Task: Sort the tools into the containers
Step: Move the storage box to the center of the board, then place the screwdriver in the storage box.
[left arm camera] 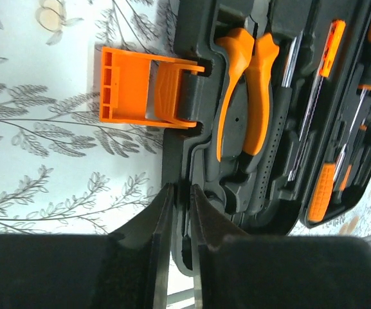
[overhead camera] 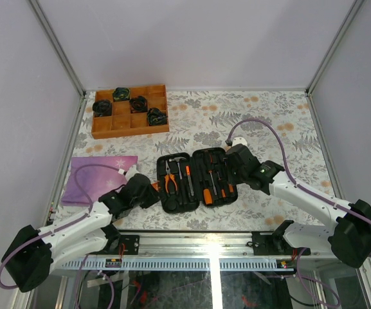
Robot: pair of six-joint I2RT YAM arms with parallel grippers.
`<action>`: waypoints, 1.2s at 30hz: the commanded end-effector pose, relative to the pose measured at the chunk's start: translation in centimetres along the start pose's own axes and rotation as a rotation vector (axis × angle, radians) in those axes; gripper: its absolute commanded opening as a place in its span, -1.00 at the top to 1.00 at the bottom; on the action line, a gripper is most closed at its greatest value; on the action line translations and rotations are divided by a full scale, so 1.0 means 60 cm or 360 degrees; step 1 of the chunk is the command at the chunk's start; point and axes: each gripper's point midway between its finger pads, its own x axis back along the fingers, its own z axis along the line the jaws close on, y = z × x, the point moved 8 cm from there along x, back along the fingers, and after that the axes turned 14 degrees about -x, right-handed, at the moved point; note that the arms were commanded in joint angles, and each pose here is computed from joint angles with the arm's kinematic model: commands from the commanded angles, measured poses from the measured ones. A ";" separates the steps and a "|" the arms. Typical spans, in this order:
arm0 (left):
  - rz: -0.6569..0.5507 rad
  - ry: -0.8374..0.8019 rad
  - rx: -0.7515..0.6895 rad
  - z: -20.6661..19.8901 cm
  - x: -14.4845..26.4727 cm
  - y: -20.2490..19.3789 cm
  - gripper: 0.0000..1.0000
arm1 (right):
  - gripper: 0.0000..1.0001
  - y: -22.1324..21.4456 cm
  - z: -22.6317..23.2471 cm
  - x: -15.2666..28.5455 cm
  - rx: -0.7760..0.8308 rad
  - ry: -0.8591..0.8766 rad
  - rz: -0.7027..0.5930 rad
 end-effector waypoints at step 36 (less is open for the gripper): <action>-0.0223 0.0122 -0.0229 -0.035 0.060 0.058 -0.13 | 0.88 0.020 0.023 0.017 -0.0053 0.0145 -0.0044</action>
